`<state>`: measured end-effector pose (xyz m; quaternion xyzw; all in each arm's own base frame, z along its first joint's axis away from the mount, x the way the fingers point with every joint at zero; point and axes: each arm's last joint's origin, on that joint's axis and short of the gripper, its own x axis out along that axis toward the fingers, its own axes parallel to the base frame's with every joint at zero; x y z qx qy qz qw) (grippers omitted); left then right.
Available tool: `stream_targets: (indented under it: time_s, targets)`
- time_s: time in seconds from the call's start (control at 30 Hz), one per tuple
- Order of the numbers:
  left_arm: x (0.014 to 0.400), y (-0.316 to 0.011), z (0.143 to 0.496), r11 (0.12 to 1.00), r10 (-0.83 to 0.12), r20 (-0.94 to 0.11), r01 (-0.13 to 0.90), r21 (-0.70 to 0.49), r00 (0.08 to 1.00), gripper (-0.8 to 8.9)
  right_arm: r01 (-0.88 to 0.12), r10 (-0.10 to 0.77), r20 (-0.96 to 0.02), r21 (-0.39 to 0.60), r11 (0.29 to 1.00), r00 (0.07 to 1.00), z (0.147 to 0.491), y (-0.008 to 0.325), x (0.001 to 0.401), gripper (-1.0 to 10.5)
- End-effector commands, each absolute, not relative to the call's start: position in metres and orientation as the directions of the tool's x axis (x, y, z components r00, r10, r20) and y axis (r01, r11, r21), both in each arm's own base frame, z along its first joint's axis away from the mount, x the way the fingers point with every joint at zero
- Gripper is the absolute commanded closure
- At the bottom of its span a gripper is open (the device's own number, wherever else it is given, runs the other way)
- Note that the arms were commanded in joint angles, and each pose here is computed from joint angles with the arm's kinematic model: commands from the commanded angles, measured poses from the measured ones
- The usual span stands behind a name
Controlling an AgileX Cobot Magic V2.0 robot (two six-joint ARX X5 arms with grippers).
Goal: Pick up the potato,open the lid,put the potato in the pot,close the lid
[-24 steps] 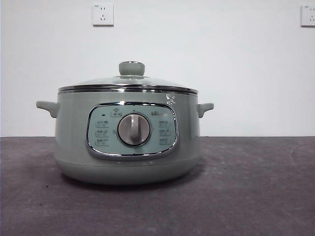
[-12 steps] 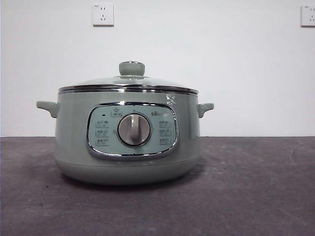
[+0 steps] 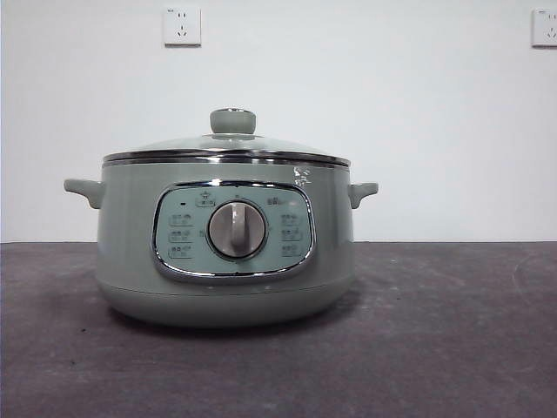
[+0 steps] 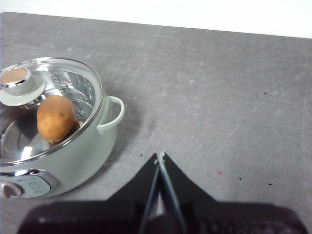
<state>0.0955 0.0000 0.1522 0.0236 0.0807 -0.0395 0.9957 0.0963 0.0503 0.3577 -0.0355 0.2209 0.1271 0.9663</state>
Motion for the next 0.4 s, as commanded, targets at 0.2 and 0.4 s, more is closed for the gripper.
stream_targets:
  time_s: [0.2,0.4]
  targets:
    - [0.0961,0.0005,0.1478,0.997,-0.070,-0.172,0.076,0.032,0.983,8.16,-0.255,0.227,-0.436,-0.005,0.967,0.871,0.3562,0.0504,0.0966,9.6]
    - [0.0961,0.0005,0.1478,0.997,-0.070,-0.172,0.076,0.032,0.983,8.16,-0.258,0.227,-0.437,-0.012,0.966,0.870,0.3560,0.0504,0.0965,9.6]
